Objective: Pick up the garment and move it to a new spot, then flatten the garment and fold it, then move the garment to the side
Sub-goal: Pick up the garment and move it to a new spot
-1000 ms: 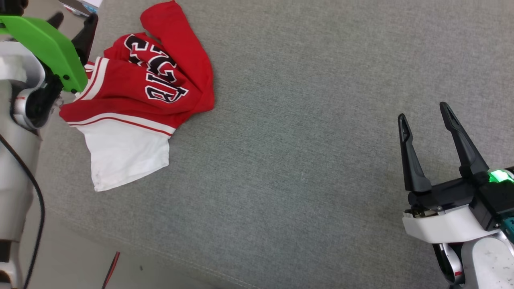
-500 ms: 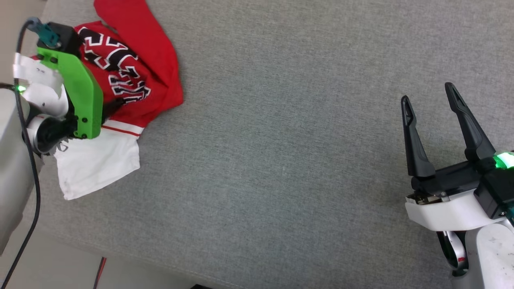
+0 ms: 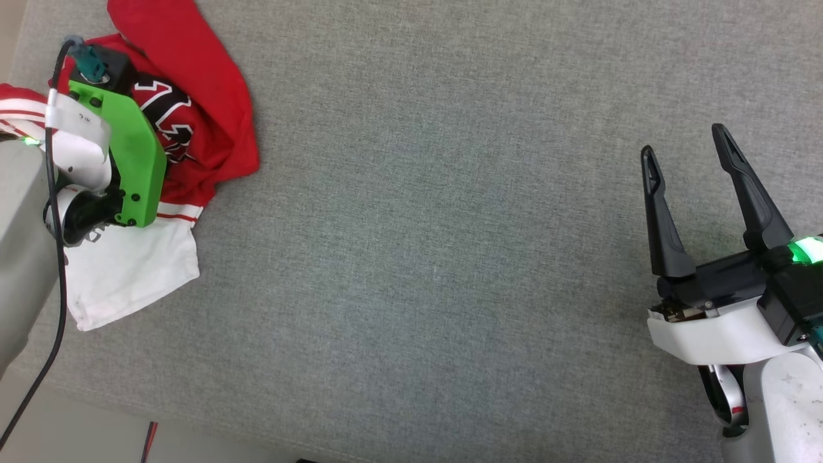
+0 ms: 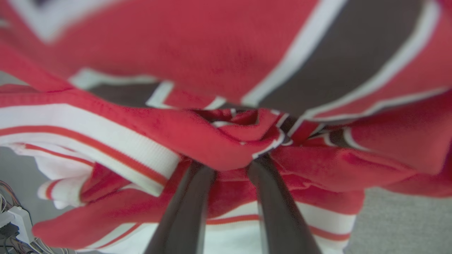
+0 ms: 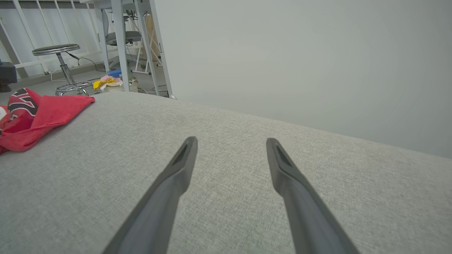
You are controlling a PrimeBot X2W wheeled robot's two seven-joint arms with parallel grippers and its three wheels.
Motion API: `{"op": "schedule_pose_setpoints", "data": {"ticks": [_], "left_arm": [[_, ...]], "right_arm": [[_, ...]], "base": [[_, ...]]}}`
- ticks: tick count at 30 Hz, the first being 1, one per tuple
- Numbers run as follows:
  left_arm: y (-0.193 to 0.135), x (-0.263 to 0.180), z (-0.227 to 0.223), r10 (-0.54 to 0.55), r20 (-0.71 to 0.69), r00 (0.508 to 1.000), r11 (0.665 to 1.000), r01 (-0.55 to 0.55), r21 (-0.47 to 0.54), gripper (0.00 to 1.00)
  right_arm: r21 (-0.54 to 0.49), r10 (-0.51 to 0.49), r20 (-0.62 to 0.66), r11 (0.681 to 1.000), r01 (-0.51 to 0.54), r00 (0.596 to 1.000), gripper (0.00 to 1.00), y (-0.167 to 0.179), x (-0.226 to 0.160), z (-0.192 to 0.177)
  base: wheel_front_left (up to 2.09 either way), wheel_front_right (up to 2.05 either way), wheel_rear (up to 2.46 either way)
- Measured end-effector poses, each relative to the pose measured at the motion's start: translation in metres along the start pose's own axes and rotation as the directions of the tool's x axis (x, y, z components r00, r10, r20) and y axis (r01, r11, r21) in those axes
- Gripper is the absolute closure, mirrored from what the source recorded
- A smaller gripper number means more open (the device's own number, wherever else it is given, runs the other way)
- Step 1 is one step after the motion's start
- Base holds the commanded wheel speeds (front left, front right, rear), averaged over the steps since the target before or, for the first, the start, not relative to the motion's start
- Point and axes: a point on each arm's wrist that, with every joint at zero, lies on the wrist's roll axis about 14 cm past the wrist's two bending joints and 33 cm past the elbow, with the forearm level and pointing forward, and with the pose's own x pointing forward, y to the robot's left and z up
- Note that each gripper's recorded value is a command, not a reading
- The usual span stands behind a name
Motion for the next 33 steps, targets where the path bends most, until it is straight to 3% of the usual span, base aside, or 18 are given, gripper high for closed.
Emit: {"op": "schedule_pose_setpoints", "data": {"ticks": [6,9,18,23,28,33], "left_arm": [[0.005,-0.018,0.014,0.026,0.13,0.991,0.999,-0.029,0.021,1.0],[0.005,-0.038,0.036,0.036,0.251,0.967,0.995,-0.057,0.078,1.0],[-0.015,-0.142,0.119,-0.018,0.594,0.804,0.952,-0.167,0.255,1.0],[-0.05,-0.186,0.147,-0.101,0.681,0.726,0.901,-0.222,0.372,1.0],[-0.113,-0.208,0.171,-0.257,0.706,0.659,0.842,-0.206,0.499,1.0],[-0.193,-0.224,0.187,-0.442,0.677,0.588,0.737,-0.192,0.648,1.0]], "right_arm": [[0.0,0.005,0.044,1.0,-0.005,0.999,0.0,0.008,0.002,0.021],[0.001,-0.002,0.07,1.0,0.002,0.998,0.0,0.011,0.001,0.036],[-0.001,-0.042,0.132,0.999,0.042,0.99,0.0,0.012,-0.016,0.076],[-0.019,-0.068,0.172,0.997,0.072,0.983,0.0,0.008,-0.027,0.1],[-0.017,-0.133,0.197,0.99,0.139,0.971,0.0,-0.01,-0.044,0.115],[-0.023,-0.216,0.204,0.974,0.225,0.955,0.0,-0.033,-0.069,0.125]], "base": [[0.0,0.0,0.0],[0.0,0.0,0.0],[0.0,0.0,0.0],[0.0,0.0,0.0],[0.0,0.0,0.0],[0.0,0.0,0.0]]}}
